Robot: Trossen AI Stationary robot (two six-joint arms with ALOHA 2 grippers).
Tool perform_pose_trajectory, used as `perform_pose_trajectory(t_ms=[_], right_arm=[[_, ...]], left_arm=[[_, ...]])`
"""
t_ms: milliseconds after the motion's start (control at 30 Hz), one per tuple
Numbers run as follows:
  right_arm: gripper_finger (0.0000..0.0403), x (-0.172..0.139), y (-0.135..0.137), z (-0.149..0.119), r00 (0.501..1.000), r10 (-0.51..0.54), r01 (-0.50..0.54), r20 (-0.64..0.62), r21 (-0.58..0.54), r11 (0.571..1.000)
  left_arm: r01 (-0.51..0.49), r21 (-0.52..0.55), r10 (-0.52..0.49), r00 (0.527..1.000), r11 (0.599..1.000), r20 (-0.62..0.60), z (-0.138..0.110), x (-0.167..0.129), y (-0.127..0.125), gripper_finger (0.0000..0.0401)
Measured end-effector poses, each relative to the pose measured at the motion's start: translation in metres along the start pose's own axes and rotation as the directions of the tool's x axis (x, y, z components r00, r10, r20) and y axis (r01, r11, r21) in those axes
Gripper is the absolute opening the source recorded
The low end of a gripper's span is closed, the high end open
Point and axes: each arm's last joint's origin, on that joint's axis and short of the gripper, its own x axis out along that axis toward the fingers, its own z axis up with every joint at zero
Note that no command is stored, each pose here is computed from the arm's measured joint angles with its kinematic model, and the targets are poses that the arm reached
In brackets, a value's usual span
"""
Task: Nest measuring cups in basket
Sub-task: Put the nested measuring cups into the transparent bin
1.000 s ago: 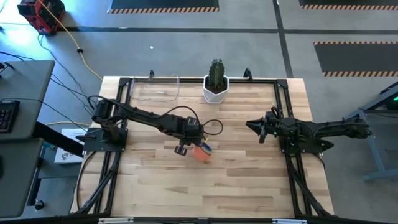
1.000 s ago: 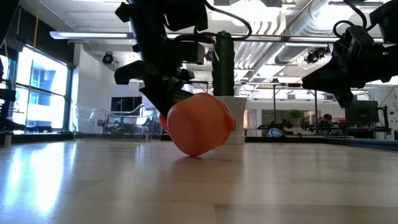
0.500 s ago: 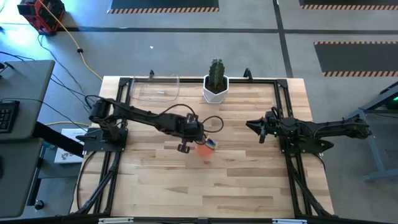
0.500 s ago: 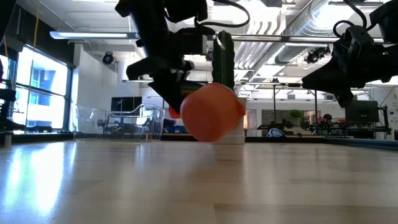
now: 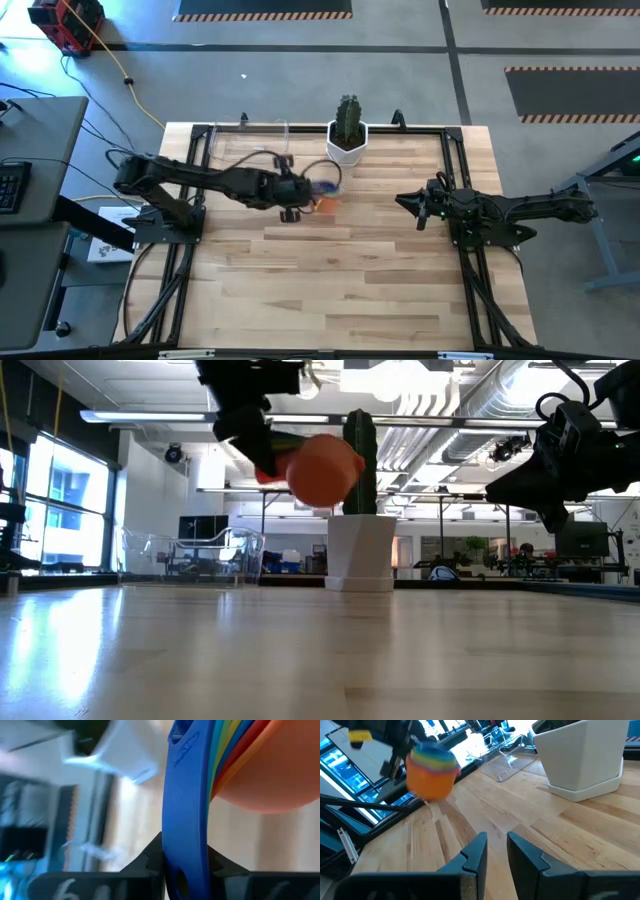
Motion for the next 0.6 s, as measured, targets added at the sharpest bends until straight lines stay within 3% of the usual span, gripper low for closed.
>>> perform_pose_trajectory(t_ms=[267, 433, 600], right_arm=[[0.0067, 0.0, 0.0, 0.0, 1.0, 0.001, -0.001, 0.0, 0.0, 1.0], [0.0067, 0.0, 0.0, 0.0, 1.0, 0.0, 0.0, 0.0, 0.0, 1.0], [0.0067, 0.0, 0.0, 0.0, 1.0, 0.0, 0.0, 0.0, 0.0, 1.0]], left_arm=[[-0.246, -0.18, 0.238, 0.969, 0.953, -0.062, -0.044, -0.013, 0.023, 0.0035], [-0.436, -0.256, 0.423, 0.9, 0.863, -0.107, -0.075, -0.016, 0.03, 0.0035], [-0.567, -0.238, 0.538, 0.824, 0.789, -0.179, -0.101, -0.009, 0.039, 0.0035]])
